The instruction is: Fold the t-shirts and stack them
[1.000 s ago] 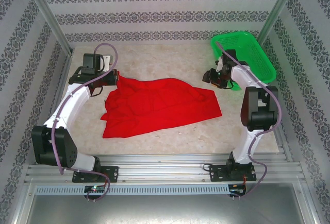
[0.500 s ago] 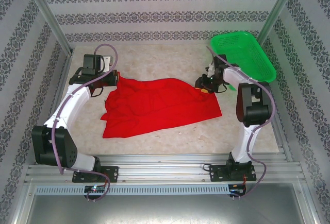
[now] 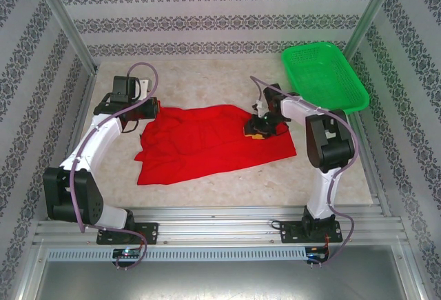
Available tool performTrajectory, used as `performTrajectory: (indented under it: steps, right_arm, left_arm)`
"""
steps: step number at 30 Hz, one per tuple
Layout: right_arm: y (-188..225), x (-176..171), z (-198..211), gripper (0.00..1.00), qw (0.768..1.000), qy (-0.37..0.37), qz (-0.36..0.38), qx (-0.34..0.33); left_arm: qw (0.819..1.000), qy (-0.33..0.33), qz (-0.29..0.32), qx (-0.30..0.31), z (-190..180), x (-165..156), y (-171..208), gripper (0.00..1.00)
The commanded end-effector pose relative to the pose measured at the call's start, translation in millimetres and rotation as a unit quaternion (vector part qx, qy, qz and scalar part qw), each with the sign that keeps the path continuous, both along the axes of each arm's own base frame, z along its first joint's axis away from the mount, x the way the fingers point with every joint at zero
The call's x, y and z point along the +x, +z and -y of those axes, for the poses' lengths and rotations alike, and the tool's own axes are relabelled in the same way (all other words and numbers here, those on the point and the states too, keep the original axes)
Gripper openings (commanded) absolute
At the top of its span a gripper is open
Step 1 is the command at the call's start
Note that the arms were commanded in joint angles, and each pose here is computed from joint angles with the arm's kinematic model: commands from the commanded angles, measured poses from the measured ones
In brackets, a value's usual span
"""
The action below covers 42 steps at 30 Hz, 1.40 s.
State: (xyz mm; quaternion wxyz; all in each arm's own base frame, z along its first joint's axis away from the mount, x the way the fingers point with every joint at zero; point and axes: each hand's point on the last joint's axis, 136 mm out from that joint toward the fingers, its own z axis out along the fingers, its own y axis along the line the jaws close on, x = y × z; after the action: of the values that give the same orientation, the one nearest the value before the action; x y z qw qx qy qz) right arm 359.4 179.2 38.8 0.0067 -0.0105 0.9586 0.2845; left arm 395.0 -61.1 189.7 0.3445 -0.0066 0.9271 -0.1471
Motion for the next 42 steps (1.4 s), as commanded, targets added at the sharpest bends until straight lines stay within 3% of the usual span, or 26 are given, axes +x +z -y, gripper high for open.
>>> performTrajectory:
  steps: [1, 4, 7, 11, 15, 37, 42]
  right_arm:
    - [30, -8, -2, 0.42, 0.999, 0.015, 0.029, 0.02]
    - [45, 5, 19, 0.43, 0.998, -0.03, 0.049, 0.026]
    - [50, 16, 52, 0.43, 0.996, -0.067, 0.059, -0.011]
    - [41, 24, 81, 0.43, 0.994, -0.06, 0.051, -0.08]
    - [28, 34, 95, 0.41, 0.991, -0.063, 0.049, -0.106]
    - [-12, 41, 79, 0.36, 0.988, 0.013, 0.041, -0.146]
    - [-19, 41, 79, 0.3, 0.984, 0.027, 0.039, -0.171]
  left_arm:
    - [1.0, -0.002, 0.019, -0.003, 2, 0, 8, 0.0]
    - [1.0, -0.004, 0.017, -0.004, 2, -1, 8, 0.0]
    - [1.0, -0.005, 0.017, -0.005, 3, -2, 8, 0.0]
    - [1.0, -0.005, 0.018, -0.004, 2, -3, 7, 0.0]
    - [1.0, -0.005, 0.018, -0.006, 3, -3, 7, 0.0]
    - [1.0, -0.004, 0.016, 0.0, 2, -1, 4, 0.0]
    - [1.0, -0.004, 0.017, 0.0, 1, -1, 5, 0.0]
